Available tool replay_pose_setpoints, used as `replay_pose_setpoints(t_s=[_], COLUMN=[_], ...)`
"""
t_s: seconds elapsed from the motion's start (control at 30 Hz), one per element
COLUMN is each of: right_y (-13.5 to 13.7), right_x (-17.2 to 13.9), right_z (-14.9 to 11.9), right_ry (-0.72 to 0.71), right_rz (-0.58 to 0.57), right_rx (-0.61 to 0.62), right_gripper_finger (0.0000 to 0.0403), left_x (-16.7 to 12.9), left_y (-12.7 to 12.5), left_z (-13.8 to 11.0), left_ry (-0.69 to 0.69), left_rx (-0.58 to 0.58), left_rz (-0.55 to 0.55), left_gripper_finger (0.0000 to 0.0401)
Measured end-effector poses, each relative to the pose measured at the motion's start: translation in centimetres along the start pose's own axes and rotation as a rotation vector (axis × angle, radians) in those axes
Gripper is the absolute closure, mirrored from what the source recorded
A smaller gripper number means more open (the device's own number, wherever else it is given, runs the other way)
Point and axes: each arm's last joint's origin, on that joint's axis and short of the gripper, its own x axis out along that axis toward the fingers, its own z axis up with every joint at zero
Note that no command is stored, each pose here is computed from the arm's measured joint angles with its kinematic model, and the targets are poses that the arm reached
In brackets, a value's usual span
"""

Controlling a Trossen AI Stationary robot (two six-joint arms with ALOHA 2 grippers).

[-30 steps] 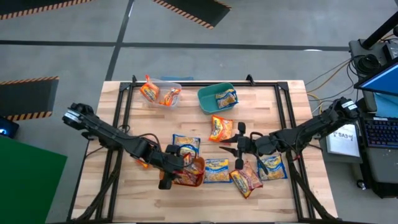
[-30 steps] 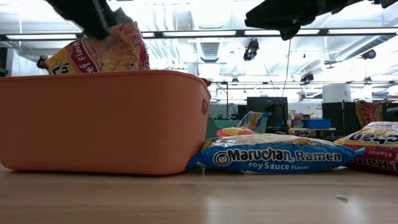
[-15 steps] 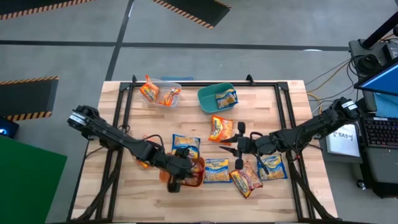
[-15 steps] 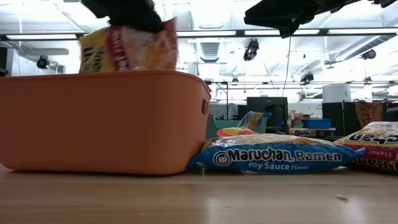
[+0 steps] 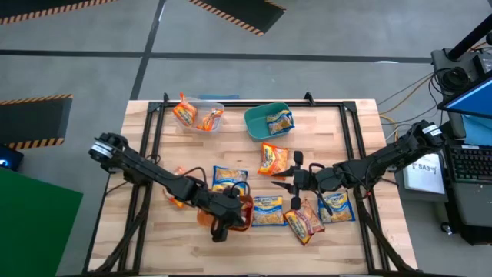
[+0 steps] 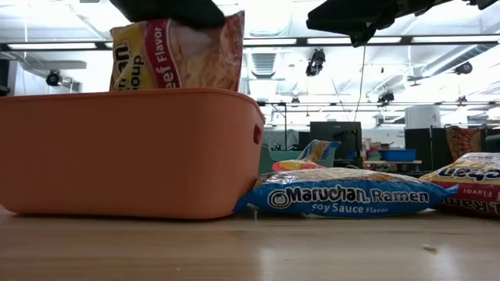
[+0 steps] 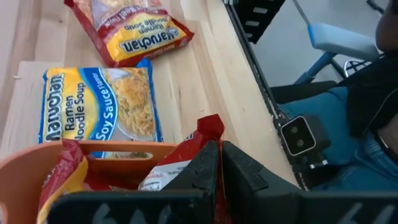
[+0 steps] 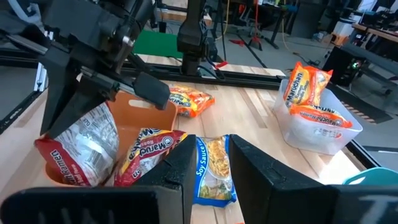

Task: Sort Maruchan noodles
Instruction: Put the red noodle pack into the orange bin, then put the orange noodle pack into the transparent bin

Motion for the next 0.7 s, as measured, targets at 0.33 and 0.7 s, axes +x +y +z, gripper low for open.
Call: replay_pose_setpoints(t_s=[0.33, 0.7], right_y=[0.0, -0.1], right_x=[0.0, 0.0], right_z=[0.0, 0.0], right_ry=[0.000, 0.005], right_rz=[0.000, -0.012], right_rx=[-0.006, 0.021], right_gripper_finger=[0.0325, 0.0326], left_x=[-0.3, -3.8], left_y=[0.0, -0.6], left_z=[0.0, 1.2], left_ry=[0.009, -0.013], left_rx=[0.003, 0.101], left_rz=[0.003, 0.002], left_gripper_finger=[0.0320, 0.0254])
